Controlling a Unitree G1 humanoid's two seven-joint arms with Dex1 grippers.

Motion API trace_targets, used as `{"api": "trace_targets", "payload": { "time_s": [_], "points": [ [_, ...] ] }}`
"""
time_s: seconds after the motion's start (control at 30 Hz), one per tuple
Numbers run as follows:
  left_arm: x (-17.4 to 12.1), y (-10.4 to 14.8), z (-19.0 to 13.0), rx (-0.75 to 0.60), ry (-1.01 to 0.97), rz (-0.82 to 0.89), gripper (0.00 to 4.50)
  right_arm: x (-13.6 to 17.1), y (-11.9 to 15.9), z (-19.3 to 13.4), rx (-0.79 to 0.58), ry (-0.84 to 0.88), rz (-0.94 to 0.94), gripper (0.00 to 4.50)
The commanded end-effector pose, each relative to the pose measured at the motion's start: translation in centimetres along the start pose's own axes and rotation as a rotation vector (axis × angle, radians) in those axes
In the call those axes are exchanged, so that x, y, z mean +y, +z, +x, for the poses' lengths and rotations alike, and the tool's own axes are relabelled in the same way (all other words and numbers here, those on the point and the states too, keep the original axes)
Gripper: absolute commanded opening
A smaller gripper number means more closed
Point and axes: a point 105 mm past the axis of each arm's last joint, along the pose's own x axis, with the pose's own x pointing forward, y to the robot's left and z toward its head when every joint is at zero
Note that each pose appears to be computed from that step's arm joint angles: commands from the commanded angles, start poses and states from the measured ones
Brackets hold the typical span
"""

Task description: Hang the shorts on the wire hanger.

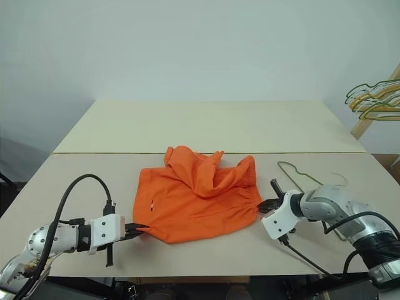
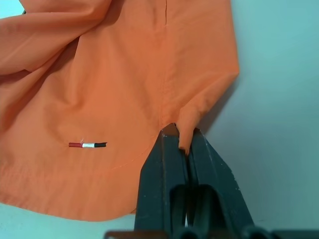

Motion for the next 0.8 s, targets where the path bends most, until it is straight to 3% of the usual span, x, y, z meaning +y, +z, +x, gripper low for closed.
{"api": "trace_targets", "payload": {
  "time_s": [0.03,0.13,0.27,0.33,0.43,0.5,0.57,0.6,0.7,0.8],
  "points": [
    [-0.4,0.8,-1.3,-0.005,-0.038,-0.008,0.0,-1.1,1.1,-1.3,-0.033,-0.044,0.049,0.02],
    [-1.4,2.0,-3.0,-0.023,-0.086,-0.046,0.0,-1.3,3.0,-2.7,-0.096,-0.02,0.097,0.02],
    [-0.1,2.3,-3.4,-0.016,-0.005,-0.009,0.0,-2.4,3.5,-3.0,-0.1,-0.043,0.115,0.02],
    [1.6,2.2,-2.7,-0.021,0.079,0.018,0.0,-3.7,2.3,-2.6,-0.059,-0.097,0.151,0.02],
    [7.9,3.4,-1.0,-0.063,0.364,0.075,0.0,-8.7,-0.8,-3.2,0.019,-0.254,0.255,0.02],
    [13.1,5.3,-0.9,-0.112,0.591,0.108,0.0,-13.3,-3.2,-4.2,0.087,-0.431,0.306,0.02],
    [20.7,10.4,-4.2,-0.278,1.032,0.117,0.0,-20.2,-5.7,-7.2,0.179,-0.756,0.341,0.02],
    [22.9,13.1,-6.8,-0.399,1.191,0.106,0.0,-23.1,-6.4,-9.3,0.228,-0.916,0.325,0.02],
    [24.1,17.1,-11.6,-0.577,1.342,0.167,0.0,-27.1,-6.8,-14.0,0.334,-1.211,0.228,0.02],
    [23.4,18.4,-13.8,-0.606,1.343,0.252,0.0,-28.0,-6.0,-16.4,0.315,-1.33,0.177,0.02]
  ]
}}
